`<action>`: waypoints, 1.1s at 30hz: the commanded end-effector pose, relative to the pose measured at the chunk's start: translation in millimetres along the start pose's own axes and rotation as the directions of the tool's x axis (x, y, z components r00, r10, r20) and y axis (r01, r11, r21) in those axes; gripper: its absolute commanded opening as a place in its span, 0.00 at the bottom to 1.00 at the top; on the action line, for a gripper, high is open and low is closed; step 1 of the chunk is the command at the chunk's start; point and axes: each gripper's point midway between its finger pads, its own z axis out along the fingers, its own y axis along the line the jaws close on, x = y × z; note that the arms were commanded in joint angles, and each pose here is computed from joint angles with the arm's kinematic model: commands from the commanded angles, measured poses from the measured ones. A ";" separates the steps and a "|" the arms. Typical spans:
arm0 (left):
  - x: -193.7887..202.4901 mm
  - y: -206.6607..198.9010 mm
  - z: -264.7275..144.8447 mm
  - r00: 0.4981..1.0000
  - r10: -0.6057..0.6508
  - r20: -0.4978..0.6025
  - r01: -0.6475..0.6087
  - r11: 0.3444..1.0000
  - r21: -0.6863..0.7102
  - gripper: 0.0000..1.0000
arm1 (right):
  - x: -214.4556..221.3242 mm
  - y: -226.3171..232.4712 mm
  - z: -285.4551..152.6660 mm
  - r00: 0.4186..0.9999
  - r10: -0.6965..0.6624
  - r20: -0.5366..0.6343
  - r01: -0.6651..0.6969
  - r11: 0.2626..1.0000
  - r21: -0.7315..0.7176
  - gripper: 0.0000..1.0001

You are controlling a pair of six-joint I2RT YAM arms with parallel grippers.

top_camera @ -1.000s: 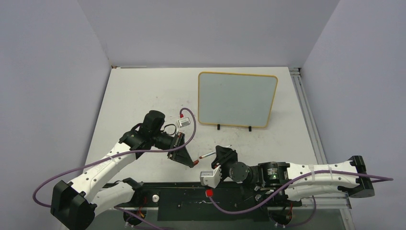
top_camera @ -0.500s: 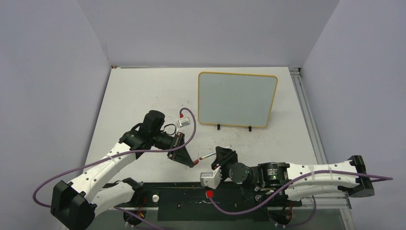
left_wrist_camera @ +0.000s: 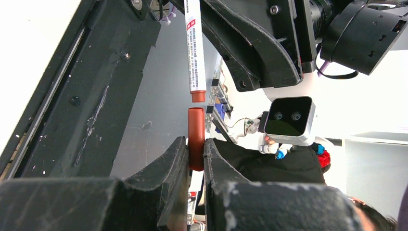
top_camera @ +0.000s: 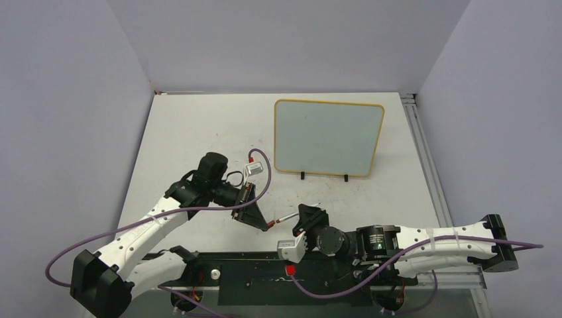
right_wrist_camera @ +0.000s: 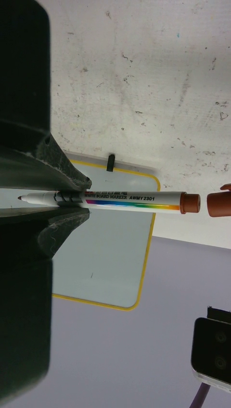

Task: Write a sentence on the whiteboard
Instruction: Open the whiteboard marker.

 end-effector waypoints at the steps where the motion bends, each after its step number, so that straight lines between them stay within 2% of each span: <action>1: -3.9 -11.1 -2.2 0.998 0.056 0.002 -0.056 0.998 0.038 0.00 | -0.8 -6.3 -1.5 1.000 0.012 -0.001 -0.012 0.999 0.032 0.05; 33: -3.8 -13.8 1.0 0.997 0.069 -0.016 -0.068 0.997 0.046 0.00 | -5.9 -3.7 -0.2 1.000 -0.020 0.007 0.020 0.999 0.026 0.05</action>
